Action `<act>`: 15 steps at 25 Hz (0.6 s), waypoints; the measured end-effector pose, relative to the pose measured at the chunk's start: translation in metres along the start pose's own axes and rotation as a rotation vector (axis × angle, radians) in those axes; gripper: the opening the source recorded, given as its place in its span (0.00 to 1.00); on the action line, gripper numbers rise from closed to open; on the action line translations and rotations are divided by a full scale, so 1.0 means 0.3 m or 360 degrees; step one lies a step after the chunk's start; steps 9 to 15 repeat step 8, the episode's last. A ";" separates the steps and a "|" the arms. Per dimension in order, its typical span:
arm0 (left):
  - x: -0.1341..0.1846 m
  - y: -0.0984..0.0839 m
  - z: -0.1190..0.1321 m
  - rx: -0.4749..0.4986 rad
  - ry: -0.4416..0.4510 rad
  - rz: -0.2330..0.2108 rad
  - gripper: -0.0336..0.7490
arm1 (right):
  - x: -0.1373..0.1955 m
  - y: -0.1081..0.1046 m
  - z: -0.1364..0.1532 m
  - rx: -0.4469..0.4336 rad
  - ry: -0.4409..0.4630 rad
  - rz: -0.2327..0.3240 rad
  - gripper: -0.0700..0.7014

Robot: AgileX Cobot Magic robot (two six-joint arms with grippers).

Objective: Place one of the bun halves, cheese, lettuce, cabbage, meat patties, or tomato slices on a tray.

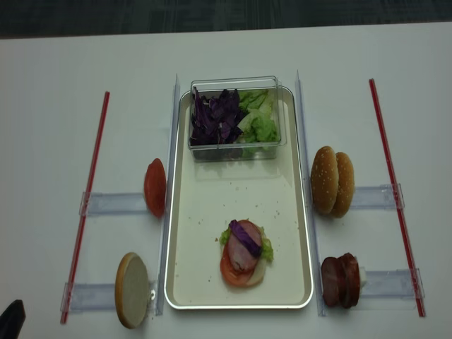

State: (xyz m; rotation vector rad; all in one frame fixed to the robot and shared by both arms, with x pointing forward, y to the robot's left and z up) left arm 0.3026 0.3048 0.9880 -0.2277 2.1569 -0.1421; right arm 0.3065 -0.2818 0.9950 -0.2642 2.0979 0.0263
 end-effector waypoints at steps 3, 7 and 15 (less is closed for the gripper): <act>0.000 0.000 0.000 0.0000 0.0000 0.0000 0.44 | 0.000 0.000 0.000 0.0000 0.0000 0.0000 0.67; 0.000 0.000 0.000 0.0000 0.0000 0.0000 0.44 | 0.000 0.000 0.000 0.0000 0.0000 0.0000 0.67; 0.000 0.000 0.000 0.0000 0.0000 0.0000 0.44 | 0.000 0.000 0.000 0.0000 0.0000 0.0000 0.67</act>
Point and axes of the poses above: a point on each arm's last joint axis where the gripper is mounted, z pointing out along that axis toward the gripper, y along the wrist's bending axis when the last joint is at zero, x = y × z, the point moved 9 cm from there along z, pointing out along that axis toward the gripper, and after that the axes turned 10 degrees about -z, right-handed, at the moved point
